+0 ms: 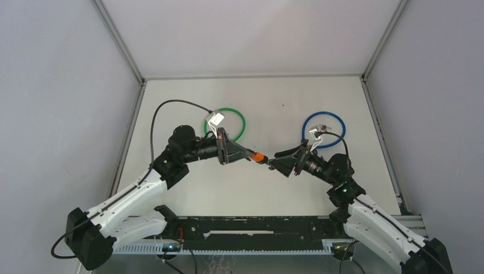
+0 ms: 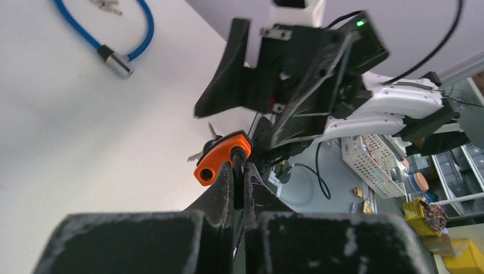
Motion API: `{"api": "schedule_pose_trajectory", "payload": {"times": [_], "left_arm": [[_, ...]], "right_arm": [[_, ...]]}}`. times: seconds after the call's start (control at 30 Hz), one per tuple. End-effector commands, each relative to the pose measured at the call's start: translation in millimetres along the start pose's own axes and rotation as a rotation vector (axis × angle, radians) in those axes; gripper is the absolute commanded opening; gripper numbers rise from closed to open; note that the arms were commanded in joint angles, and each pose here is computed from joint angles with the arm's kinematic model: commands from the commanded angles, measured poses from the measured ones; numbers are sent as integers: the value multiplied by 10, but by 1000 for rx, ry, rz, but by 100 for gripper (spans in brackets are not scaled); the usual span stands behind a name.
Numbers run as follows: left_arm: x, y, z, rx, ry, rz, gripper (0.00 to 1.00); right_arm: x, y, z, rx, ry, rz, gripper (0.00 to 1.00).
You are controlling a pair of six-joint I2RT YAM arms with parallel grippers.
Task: Lock with the key
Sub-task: Lock the lock.
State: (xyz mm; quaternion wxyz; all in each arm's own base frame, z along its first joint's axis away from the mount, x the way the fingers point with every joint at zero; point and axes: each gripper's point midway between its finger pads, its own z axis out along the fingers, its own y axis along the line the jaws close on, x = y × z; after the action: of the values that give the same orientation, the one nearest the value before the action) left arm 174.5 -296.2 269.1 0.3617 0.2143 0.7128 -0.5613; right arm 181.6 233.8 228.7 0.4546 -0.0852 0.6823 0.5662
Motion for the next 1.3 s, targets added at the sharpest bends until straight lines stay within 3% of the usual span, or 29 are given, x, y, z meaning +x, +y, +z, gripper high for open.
{"api": "schedule_pose_trajectory", "payload": {"times": [0.0, 0.23, 0.57, 0.97, 1.27], "left_arm": [[-576, -606, -108, 176, -152, 112, 0], [-739, -776, -186, 206, -203, 103, 0], [-957, -863, -220, 200, -267, 43, 0], [-948, -824, -202, 199, -264, 10, 0], [-921, -819, -218, 201, -262, 8, 0]], "right_arm": [[-121, 423, 21, -199, -42, -52, 90], [-223, 729, 10, -342, -90, -184, 91], [-293, 799, 229, -348, -135, -234, 90], [-452, 979, 303, -400, -175, -240, 78], [-455, 1092, 363, -440, -154, -223, 56]]}}
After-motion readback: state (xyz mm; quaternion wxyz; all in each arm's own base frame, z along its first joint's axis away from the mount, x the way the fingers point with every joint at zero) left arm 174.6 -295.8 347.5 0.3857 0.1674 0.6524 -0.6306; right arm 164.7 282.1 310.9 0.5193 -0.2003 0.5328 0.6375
